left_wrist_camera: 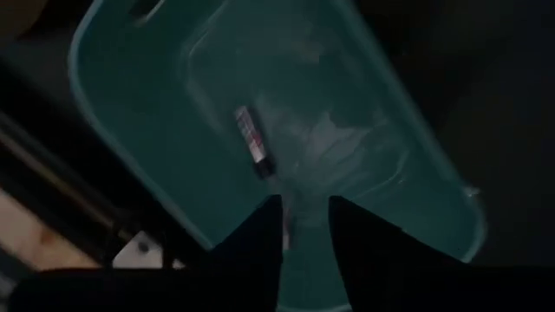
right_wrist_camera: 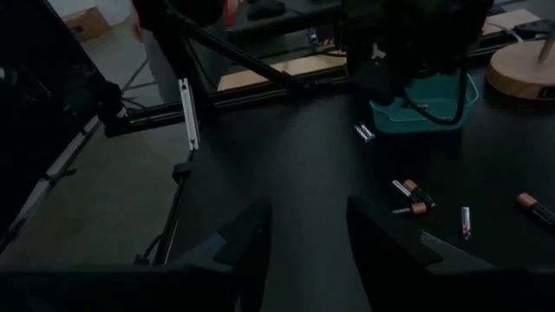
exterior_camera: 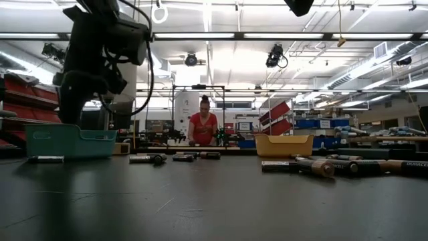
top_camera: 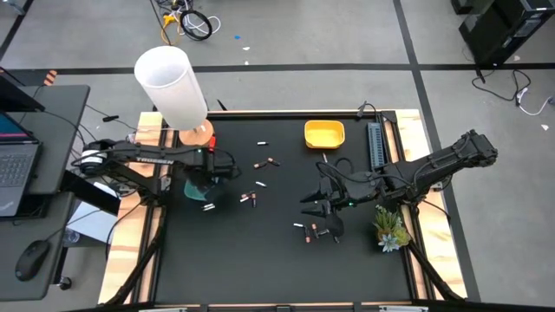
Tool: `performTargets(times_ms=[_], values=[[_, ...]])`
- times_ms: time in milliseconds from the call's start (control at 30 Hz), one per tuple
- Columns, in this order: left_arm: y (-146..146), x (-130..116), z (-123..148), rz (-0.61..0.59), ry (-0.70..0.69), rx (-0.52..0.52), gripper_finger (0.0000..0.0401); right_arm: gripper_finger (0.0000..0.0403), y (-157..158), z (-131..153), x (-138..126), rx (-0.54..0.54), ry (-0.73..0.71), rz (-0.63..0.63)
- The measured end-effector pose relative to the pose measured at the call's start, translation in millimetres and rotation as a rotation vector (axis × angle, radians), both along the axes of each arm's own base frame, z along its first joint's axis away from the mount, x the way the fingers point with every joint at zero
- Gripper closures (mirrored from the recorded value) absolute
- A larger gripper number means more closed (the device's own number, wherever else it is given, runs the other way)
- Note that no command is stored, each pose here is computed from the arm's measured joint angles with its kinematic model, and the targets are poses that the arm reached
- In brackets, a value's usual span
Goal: Sort batteries
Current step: Put the black battery into the yellow bin
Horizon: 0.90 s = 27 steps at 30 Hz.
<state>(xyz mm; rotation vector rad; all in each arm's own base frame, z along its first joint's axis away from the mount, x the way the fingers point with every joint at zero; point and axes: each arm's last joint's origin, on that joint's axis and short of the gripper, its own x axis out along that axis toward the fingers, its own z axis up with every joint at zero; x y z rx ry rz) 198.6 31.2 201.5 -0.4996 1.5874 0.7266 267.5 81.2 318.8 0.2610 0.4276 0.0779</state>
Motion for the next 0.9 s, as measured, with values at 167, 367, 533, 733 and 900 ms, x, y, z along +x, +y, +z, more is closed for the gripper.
performTargets(times_ms=[167, 367, 533, 733, 900], values=[[4, 5, 10, -0.043, -0.023, -0.015, 0.0251, 0.0243, 0, 2, -2, -0.001, 0.013, 0.005], [-1, 32, 51, -0.19, -0.217, 0.025, 0.0246, 0.0243, -5, 19, -10, -0.08, 0.23, 0.02], [-6, 48, 76, -0.231, -0.373, 0.081, 0.0245, 0.0243, -6, -15, -16, -0.167, 0.437, 0.064], [-14, 55, 95, -0.162, -0.454, 0.15, 0.0245, 0.0242, -8, -67, -26, -0.106, 0.639, 0.019], [-23, 62, 102, -0.119, -0.542, 0.156, 0.0245, 0.0242, -43, -84, -36, -0.036, 0.814, -0.258]])
